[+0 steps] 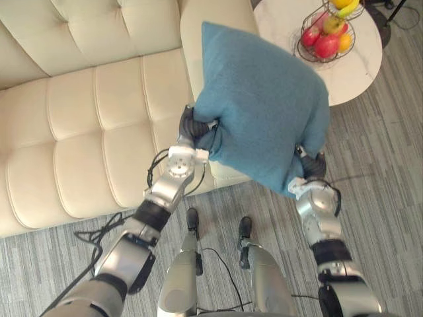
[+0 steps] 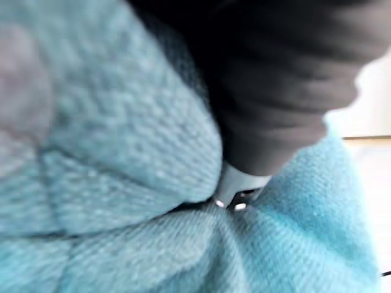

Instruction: Pick up cushions and gather them together orderly.

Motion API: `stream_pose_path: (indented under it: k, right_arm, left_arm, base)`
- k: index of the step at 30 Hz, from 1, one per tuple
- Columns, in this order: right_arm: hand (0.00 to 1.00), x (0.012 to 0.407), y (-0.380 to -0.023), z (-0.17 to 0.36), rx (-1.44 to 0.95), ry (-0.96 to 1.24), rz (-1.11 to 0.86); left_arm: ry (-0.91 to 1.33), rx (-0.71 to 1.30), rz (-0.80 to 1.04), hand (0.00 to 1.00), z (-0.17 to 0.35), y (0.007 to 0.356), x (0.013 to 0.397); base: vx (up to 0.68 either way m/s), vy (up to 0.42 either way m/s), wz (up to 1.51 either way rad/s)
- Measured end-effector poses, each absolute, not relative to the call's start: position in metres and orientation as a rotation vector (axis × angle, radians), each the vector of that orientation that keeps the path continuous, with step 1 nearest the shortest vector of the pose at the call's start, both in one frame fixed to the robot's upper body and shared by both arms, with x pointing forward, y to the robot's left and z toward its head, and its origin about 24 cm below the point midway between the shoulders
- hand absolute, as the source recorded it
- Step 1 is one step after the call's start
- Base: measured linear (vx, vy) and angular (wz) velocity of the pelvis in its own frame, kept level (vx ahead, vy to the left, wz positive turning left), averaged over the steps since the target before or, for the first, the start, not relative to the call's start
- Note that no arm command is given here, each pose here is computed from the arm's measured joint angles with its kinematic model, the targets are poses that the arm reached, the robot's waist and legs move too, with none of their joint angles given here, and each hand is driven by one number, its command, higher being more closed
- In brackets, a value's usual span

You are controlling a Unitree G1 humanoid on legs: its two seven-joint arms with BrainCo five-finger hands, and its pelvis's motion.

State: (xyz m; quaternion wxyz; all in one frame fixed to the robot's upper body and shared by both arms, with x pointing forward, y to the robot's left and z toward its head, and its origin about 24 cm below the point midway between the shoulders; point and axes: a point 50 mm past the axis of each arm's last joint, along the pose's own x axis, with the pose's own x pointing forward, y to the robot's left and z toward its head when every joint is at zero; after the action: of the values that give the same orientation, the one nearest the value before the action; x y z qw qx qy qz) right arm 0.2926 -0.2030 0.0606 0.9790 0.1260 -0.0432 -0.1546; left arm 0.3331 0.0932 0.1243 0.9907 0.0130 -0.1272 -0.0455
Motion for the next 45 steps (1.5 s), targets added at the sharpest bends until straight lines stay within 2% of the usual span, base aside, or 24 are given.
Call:
stream_pose_path:
  k: [9,14,20,30,35,45]
  right_arm:
    - [1.0,0.235,-0.19,0.044,0.175,-0.065,-0.222]
    - [1.0,0.207,-0.185,0.038,0.155,-0.039,-0.194]
    - [1.0,0.187,-0.175,0.029,0.162,0.015,-0.144]
    - [1.0,0.195,-0.176,0.039,0.157,-0.033,-0.14]
    - [1.0,0.2,-0.186,0.026,0.161,0.016,-0.234]
    - [1.0,0.197,-0.177,0.01,0.182,0.085,-0.262]
  left_arm:
    - [-0.014,-0.147,-0.044,1.0,0.046,0.12,0.258]
    - [0.058,-0.245,-0.016,1.0,0.029,0.125,0.222]
    - [0.124,-0.27,0.025,1.0,0.016,0.135,0.192]
    - [0.178,-0.331,0.067,1.0,0.003,0.132,0.183]
    - [0.199,-0.328,0.02,1.0,-0.003,0.119,0.197]
    - [0.236,-0.261,0.013,1.0,-0.012,0.129,0.198]
  base:
    - [0.09,-0.025,0.17]
    - [0.04,-0.004,0.17]
    - [0.0,0.003,0.21]
    - [-0.02,0.059,0.56]
    - [0.07,0.363,0.26]
    - [0.06,0.346,0.04]
